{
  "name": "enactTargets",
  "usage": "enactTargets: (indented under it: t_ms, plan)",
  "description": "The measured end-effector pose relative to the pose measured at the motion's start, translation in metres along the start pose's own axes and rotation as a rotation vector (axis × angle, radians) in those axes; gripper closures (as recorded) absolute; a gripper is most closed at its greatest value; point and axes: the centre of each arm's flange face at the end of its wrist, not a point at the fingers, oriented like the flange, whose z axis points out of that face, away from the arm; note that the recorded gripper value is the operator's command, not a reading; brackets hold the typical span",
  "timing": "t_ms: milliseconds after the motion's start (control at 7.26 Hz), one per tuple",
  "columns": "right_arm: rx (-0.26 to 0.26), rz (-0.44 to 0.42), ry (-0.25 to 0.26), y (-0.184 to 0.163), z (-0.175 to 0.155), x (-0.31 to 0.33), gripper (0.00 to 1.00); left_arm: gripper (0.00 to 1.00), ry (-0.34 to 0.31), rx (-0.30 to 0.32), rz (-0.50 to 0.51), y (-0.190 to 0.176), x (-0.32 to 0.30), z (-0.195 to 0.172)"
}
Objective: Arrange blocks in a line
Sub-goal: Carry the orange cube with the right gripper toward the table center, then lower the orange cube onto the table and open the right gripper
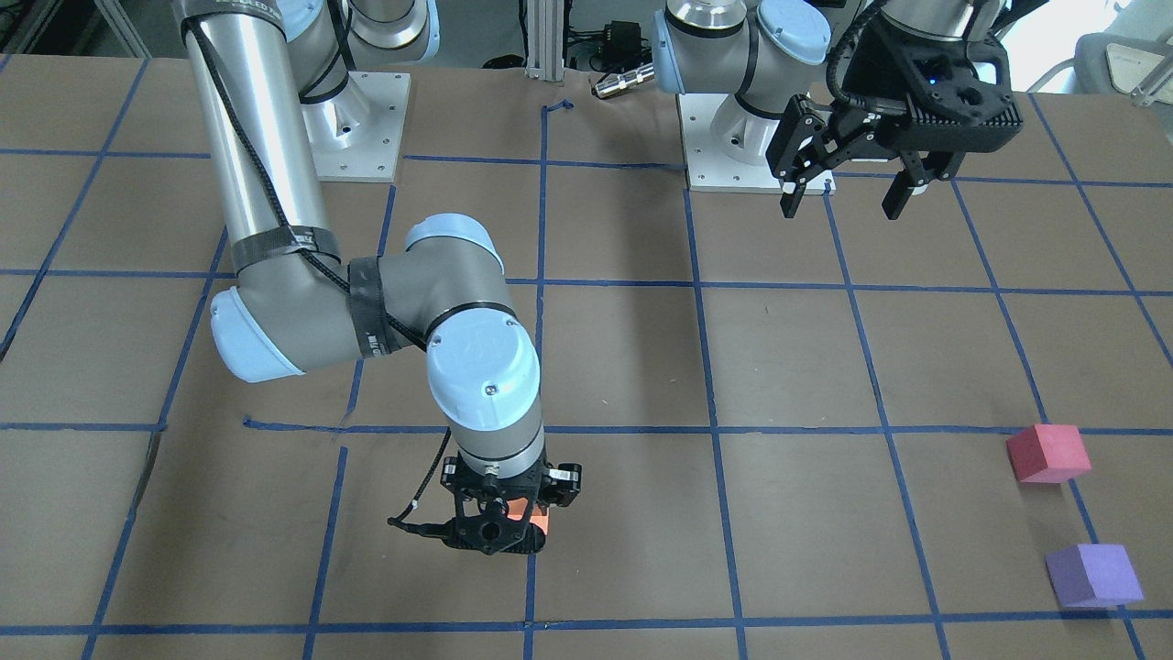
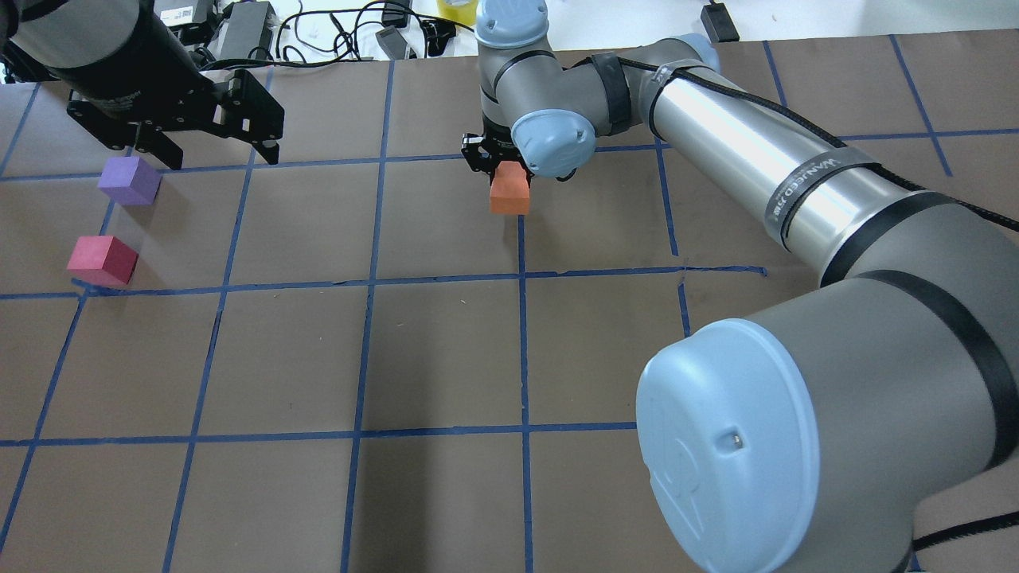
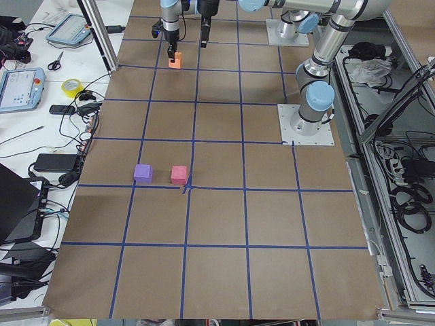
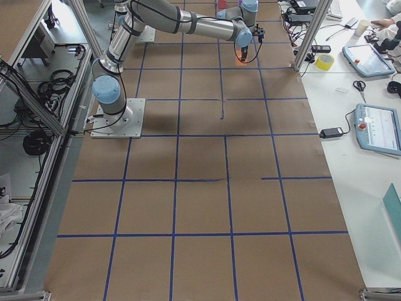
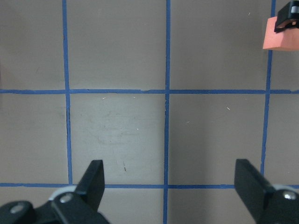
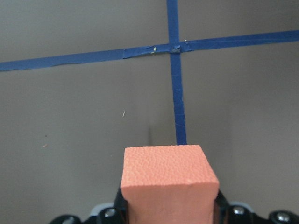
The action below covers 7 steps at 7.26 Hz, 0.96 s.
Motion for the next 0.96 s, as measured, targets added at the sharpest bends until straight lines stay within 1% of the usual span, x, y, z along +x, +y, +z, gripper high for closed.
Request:
enactTargets:
  t_ms: [413,688,826,964]
  plan:
    - [-0.015,-0.020,0.008,0.001,0.013,-0.007,0.98,0.00,0.001,0.000,0.000,0.000,0.000,0.000]
    - [-0.024,-0.046,0.012,0.003,0.020,-0.006,0.86,0.00,0.005,-0.002,0.000,0.000,0.001,0.001]
    - [-0.031,-0.054,0.014,0.003,0.024,-0.006,0.73,0.00,0.004,-0.002,0.000,0.000,0.000,0.001]
    - [-0.037,-0.059,0.016,0.004,0.029,-0.006,0.69,0.00,0.003,0.000,0.000,0.000,0.000,0.000]
